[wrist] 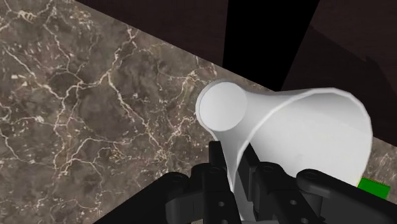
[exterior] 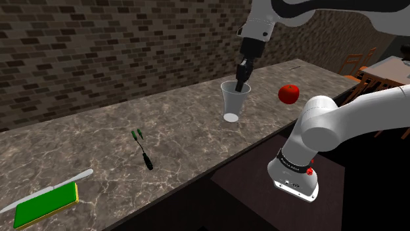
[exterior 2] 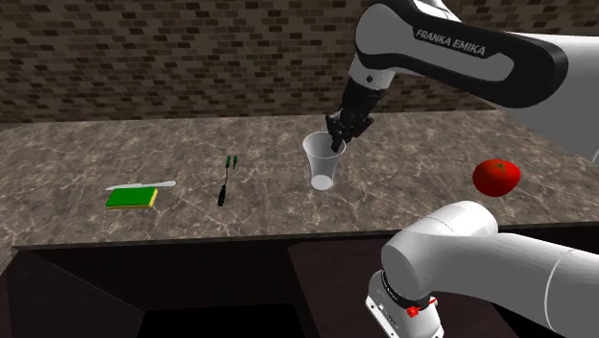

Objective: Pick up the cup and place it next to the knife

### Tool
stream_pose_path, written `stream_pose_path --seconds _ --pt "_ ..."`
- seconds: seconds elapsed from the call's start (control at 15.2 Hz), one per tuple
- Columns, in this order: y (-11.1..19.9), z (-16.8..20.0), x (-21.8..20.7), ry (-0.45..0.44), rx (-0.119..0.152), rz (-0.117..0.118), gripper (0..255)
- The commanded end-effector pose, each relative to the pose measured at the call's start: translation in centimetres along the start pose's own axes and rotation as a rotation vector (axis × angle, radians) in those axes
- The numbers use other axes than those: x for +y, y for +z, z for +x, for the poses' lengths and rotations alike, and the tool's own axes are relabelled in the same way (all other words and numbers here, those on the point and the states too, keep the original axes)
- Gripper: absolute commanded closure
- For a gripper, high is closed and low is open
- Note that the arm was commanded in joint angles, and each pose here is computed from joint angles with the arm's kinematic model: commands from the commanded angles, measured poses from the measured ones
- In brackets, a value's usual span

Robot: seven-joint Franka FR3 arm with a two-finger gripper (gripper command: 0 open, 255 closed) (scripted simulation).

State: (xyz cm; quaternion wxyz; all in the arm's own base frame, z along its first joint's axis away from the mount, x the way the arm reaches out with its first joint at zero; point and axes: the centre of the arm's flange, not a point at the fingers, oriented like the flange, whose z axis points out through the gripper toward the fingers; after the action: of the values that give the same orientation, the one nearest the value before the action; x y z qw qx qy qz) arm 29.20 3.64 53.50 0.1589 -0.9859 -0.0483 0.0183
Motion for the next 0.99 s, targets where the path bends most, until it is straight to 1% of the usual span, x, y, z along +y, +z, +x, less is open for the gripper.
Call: stream_pose_path --seconds 0.0,0.4,0.92 --pt "-1.0 -0.1 -0.4 0.000 0.000 0.000 255" --pt "-3.9 -0.2 -1.3 0.000 0.000 0.000 255" --pt "-1.1 4.7 -10.3 0.000 0.000 0.000 255"
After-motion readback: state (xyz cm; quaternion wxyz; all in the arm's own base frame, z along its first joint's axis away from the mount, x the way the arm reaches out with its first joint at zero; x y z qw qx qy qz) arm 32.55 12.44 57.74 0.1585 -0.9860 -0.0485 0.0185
